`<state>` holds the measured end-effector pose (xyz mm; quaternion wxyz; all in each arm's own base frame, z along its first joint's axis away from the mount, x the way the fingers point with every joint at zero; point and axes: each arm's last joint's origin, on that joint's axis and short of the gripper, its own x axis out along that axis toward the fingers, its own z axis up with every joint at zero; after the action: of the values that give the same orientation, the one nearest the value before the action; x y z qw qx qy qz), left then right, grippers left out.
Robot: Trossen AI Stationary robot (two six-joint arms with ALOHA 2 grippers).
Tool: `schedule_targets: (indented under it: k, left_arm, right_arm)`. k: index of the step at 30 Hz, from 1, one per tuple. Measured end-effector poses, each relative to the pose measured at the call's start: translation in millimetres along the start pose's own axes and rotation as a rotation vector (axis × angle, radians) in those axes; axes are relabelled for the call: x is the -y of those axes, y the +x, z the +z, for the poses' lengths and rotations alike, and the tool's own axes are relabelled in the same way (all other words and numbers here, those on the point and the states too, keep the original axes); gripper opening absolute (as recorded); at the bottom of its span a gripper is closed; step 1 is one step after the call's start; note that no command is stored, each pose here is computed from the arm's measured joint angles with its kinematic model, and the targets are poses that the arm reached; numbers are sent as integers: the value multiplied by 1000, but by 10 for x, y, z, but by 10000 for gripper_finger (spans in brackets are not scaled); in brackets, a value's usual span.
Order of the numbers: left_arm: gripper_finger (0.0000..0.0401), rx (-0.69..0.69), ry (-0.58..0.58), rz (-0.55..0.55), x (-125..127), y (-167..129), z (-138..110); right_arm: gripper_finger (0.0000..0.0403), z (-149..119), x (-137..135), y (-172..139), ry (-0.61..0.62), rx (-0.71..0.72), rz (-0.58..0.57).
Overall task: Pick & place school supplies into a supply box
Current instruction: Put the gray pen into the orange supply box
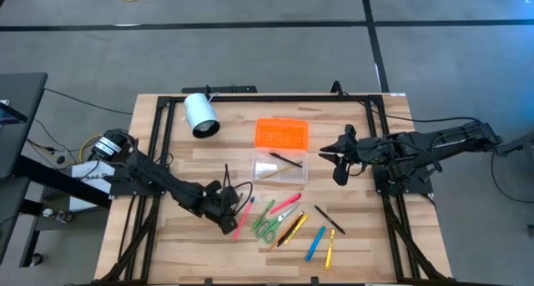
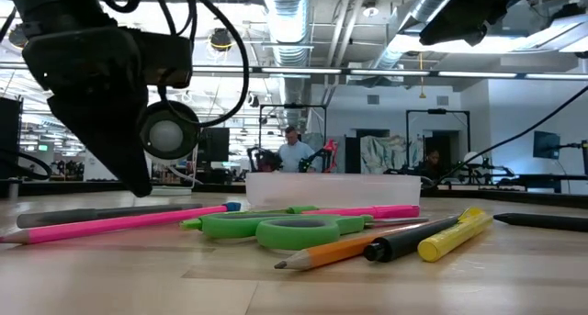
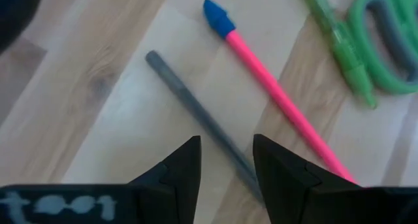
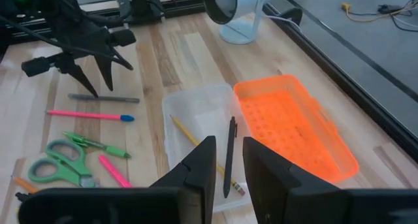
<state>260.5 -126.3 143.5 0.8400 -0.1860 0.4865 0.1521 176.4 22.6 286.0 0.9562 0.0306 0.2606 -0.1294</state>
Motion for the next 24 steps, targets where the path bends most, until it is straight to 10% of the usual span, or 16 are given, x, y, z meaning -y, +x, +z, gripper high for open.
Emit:
schedule_targets:
  k: [24]
  left_arm:
    - [128, -13, -25, 51, 5, 275, -100]
  right_arm:
    - [72, 4, -1, 0, 1, 3, 1]
